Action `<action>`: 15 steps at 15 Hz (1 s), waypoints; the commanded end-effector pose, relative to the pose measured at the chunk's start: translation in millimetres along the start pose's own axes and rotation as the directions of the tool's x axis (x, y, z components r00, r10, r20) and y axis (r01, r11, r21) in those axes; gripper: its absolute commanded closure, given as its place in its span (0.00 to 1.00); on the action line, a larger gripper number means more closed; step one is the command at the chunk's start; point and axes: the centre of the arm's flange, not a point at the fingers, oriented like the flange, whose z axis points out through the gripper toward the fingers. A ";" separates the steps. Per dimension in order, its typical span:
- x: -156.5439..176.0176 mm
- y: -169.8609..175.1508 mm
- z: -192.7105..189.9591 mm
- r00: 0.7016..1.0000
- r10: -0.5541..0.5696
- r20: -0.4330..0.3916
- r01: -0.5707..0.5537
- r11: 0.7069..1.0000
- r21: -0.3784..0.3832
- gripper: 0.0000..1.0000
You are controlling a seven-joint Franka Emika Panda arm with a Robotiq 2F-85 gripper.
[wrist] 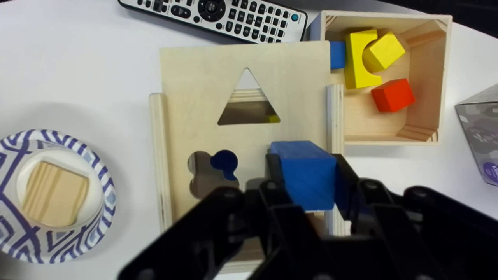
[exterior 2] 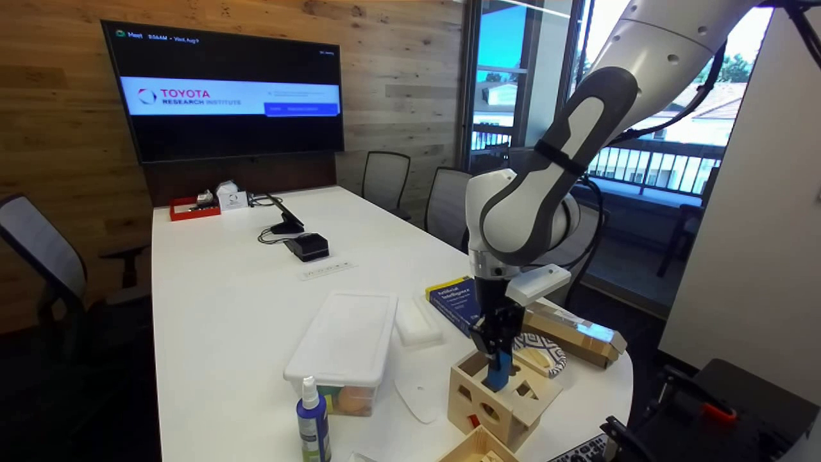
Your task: Put the block inside the box
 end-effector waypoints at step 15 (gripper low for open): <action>21.3 1.7 14.9 1.000 0.003 0.020 -0.003 1.000 0.002 0.91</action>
